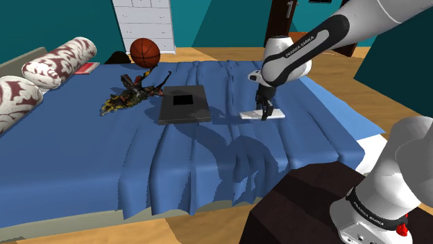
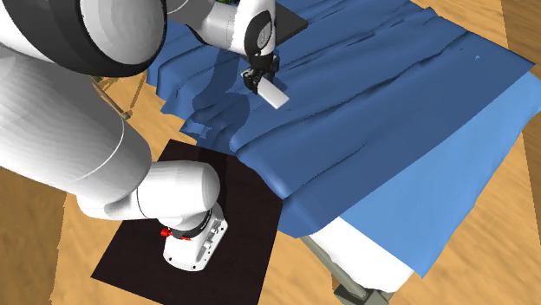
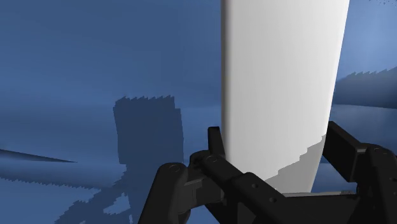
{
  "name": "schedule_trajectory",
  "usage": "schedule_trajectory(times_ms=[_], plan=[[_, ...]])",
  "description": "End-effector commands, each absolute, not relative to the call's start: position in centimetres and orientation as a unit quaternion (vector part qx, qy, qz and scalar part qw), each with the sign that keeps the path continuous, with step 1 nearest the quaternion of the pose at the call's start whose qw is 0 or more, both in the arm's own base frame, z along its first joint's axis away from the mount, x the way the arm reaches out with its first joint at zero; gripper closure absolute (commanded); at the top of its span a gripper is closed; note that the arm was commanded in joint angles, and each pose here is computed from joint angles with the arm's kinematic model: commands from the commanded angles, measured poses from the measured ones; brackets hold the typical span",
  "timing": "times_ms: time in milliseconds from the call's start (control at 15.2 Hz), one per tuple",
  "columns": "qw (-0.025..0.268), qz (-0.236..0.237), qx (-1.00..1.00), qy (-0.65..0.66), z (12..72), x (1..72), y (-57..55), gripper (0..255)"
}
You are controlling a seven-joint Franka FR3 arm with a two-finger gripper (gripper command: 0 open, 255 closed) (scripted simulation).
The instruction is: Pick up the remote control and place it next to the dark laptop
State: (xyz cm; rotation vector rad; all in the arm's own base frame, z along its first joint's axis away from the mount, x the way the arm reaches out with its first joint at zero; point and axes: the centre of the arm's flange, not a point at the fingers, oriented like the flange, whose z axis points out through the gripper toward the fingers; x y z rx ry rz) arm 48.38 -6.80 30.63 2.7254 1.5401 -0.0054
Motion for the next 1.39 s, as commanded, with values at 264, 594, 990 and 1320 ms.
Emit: schedule_trajectory(times_ms=[264, 594, 990, 1320], plan=[[0.005, -0.001, 0.871, 0.492, 30.7, 53.1, -0.3, 255], [0.005, -0.001, 0.871, 0.492, 30.7, 56.8, 5.1, 255], [0.005, -0.001, 0.871, 0.492, 30.7, 61.4, 11.6, 255], [0.005, -0.001, 0.871, 0.492, 28.6, 62.2, 12.7, 255]])
